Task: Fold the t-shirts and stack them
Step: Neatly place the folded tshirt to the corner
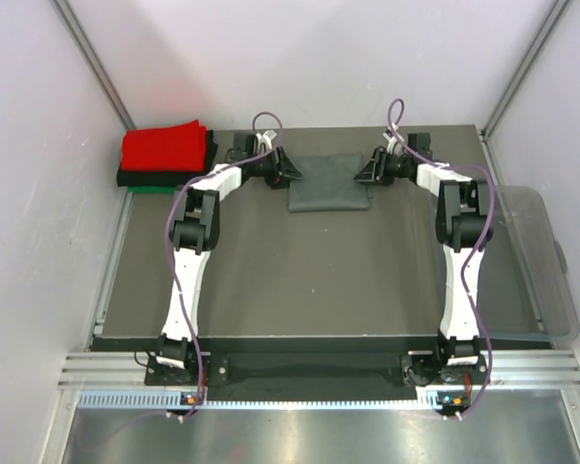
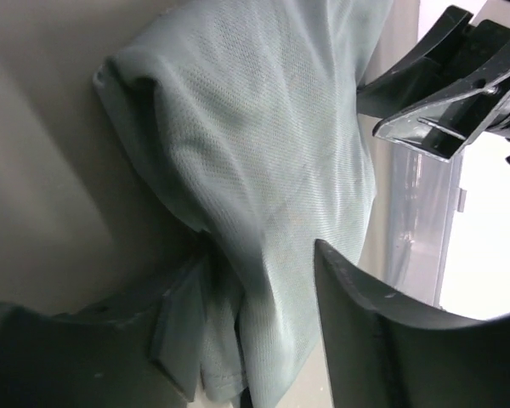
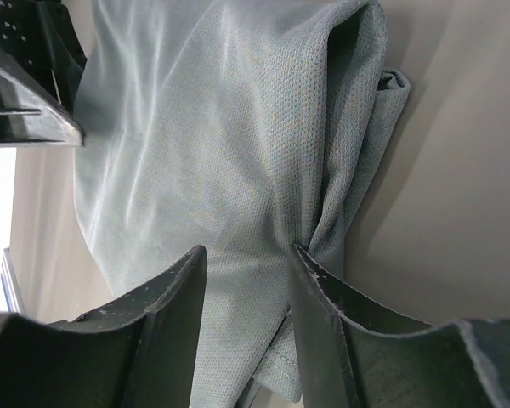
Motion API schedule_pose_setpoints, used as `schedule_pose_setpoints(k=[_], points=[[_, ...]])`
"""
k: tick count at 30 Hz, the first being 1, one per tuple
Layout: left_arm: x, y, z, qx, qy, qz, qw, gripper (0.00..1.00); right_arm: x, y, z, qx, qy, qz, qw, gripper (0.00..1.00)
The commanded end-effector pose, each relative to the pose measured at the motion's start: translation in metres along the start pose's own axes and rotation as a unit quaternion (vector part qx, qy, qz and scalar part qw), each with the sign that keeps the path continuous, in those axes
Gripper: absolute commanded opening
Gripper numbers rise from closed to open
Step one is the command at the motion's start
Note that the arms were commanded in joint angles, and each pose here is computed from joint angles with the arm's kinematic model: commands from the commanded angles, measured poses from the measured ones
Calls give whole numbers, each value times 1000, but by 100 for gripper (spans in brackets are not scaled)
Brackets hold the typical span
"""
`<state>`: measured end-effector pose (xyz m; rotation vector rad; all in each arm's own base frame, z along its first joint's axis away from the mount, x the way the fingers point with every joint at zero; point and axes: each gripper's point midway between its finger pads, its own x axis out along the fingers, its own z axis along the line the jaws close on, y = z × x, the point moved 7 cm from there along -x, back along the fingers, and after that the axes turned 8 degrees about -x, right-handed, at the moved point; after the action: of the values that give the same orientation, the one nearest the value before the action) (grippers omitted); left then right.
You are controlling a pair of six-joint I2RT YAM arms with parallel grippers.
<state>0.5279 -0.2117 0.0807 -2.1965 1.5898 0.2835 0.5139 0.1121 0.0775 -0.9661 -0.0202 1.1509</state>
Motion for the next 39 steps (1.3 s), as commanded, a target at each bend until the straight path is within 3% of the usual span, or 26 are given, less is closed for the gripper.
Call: schedule_pose_setpoints(k=[1, 5, 7, 10, 11, 15, 16, 23, 30, 34, 39], points=[[17, 9, 13, -21, 1, 13, 1000, 54, 5, -7, -2, -13, 6, -5, 1000, 44], [21, 9, 9, -32, 25, 15, 999, 40, 6, -9, -2, -13, 4, -6, 1000, 44], [23, 8, 8, -35, 32, 13, 999, 24, 7, -9, 0, -15, 2, -5, 1000, 43], [19, 4, -1, -21, 34, 7, 999, 10, -4, -24, 10, -41, 9, -10, 999, 41], [16, 2, -4, -16, 31, 3, 999, 1, -10, -28, 16, -53, 14, -12, 998, 41], [-1, -8, -24, 38, 4, -15, 999, 0, -63, -58, 69, -165, 31, -46, 985, 42], [-9, -12, -35, 85, -3, -24, 996, 0, -71, -58, 78, -180, 34, -47, 982, 42], [-68, -26, -67, 207, -122, -59, 969, 0, -131, -7, 125, -246, 50, -21, 968, 44], [-125, -29, -68, 230, -220, -42, 947, 0, -176, 28, 161, -297, 71, -35, 952, 44], [-155, -35, -74, 269, -287, -48, 918, 0, -188, 43, 171, -308, 75, -41, 948, 44], [-188, -52, -85, 313, -383, -86, 865, 0, -194, 59, 177, -315, 73, -55, 945, 44]])
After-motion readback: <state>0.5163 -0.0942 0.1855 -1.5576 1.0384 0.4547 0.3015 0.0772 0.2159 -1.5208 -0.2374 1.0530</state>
